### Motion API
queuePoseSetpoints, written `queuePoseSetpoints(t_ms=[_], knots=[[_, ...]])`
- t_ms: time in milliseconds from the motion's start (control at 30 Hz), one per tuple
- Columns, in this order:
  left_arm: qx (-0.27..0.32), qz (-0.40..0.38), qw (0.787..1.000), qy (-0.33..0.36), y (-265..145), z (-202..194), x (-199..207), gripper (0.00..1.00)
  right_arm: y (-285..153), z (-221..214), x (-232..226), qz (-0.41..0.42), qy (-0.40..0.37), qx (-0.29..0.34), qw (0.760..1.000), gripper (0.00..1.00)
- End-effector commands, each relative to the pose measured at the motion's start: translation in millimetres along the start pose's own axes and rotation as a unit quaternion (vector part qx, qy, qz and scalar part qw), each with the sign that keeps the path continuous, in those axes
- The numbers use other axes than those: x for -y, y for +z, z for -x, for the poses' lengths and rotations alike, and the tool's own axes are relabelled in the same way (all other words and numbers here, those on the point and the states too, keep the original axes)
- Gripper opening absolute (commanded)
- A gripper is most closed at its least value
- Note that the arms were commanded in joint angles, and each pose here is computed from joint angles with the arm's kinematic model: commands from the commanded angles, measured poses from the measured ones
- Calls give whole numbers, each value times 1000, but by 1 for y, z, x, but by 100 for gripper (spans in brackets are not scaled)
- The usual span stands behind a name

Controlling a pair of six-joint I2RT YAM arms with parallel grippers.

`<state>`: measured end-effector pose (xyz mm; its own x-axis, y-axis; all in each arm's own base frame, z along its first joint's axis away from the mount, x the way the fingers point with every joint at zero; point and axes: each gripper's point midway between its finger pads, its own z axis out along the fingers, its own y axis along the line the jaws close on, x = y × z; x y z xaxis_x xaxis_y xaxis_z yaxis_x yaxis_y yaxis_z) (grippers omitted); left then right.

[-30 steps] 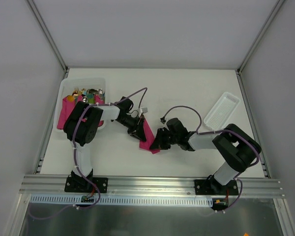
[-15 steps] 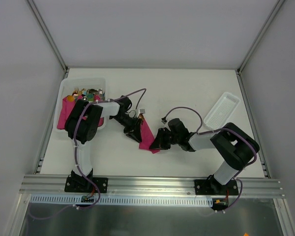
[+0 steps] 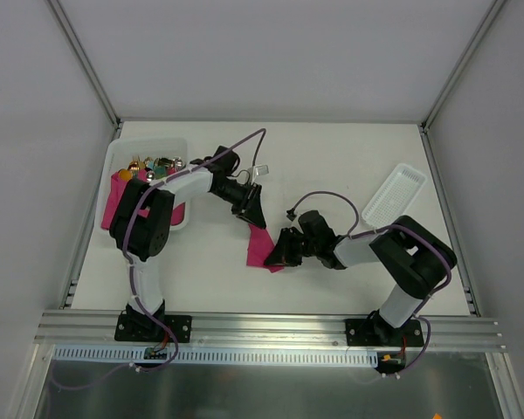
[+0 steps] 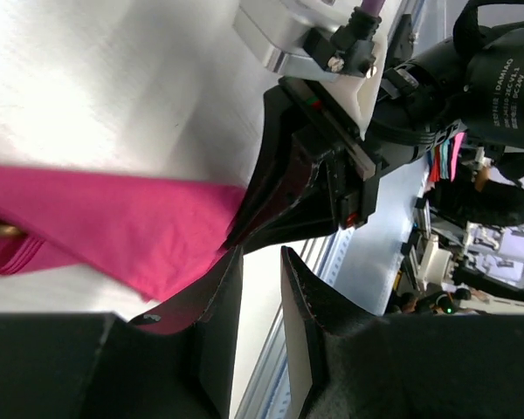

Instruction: Place the utensils on the paper napkin and roll it up

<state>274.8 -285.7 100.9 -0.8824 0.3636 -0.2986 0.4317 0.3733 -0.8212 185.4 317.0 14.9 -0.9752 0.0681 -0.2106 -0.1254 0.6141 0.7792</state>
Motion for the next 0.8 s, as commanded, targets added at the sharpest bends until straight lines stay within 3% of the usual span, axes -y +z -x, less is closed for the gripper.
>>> queuePoseSetpoints(t_ms=[0, 233, 633, 767], knots=[[-12, -21, 999, -35, 17, -5, -6, 24, -2, -21, 64, -112, 38, -13, 993, 14], [-28, -24, 994, -107, 36, -22, -41, 22, -3, -22, 66, -115, 45, -15, 992, 14], [-26, -48, 994, -93, 21, -52, -42, 26, -4, -23, 74, -125, 59, -13, 990, 15], [-29, -8, 995, -92, 21, -58, -52, 27, -5, -24, 75, -126, 60, -14, 990, 15]])
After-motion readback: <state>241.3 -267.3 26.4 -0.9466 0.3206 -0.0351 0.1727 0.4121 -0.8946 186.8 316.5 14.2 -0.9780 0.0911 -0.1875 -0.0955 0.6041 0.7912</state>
